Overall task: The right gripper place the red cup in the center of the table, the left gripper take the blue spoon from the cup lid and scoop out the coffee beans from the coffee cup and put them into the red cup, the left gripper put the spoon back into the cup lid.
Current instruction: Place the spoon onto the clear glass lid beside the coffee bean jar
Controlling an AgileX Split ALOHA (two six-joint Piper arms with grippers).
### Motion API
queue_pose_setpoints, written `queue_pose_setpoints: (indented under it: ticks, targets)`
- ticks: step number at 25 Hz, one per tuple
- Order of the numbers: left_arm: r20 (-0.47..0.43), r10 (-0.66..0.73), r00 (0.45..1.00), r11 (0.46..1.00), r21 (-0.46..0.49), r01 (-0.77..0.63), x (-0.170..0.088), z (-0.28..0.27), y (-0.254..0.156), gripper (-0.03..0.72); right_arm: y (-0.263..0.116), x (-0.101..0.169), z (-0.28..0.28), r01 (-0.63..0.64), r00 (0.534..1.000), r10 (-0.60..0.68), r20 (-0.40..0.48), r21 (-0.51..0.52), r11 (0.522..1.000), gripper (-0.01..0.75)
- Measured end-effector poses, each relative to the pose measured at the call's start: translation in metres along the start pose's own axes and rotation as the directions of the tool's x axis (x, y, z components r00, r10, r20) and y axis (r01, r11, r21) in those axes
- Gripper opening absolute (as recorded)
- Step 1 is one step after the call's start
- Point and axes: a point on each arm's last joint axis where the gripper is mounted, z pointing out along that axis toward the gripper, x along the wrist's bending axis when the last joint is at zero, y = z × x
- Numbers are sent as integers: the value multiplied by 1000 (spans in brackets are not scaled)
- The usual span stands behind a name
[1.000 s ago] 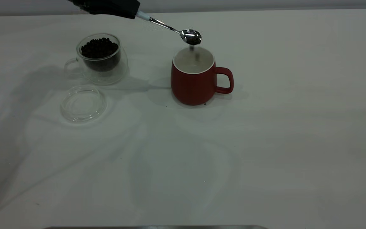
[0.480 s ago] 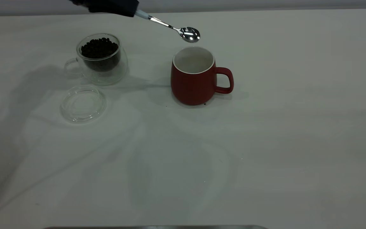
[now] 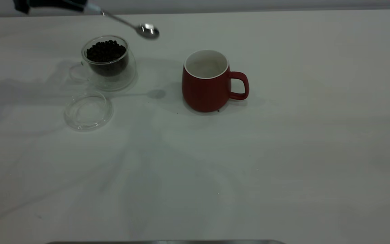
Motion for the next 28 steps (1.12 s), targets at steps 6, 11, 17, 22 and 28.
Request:
queue_pose_setpoints:
  ticks: [6,11,17,22,28]
  targets:
    - [8,-193,981,979,-71,193,31,-41,-49,120,0,0,0,1,1000,-1,0,0,1000,588]
    - [34,-283,958,949,-134,285,59,-66,-96,120,0,0,0,1,1000,-1,0,0,1000,588]
    - [40,-324,945,922,-212,325,83,-82,-118,120,0,0,0,0,1000,0,0,0,1000,588]
    - [18,-385,923,900,-216,379,110,-66,-128,120,0,0,0,0,1000,0,0,0,1000,588]
    - [35,-388,921,889,-250,384,133,-48,-137,120,0,0,0,0,1000,0,0,0,1000,588]
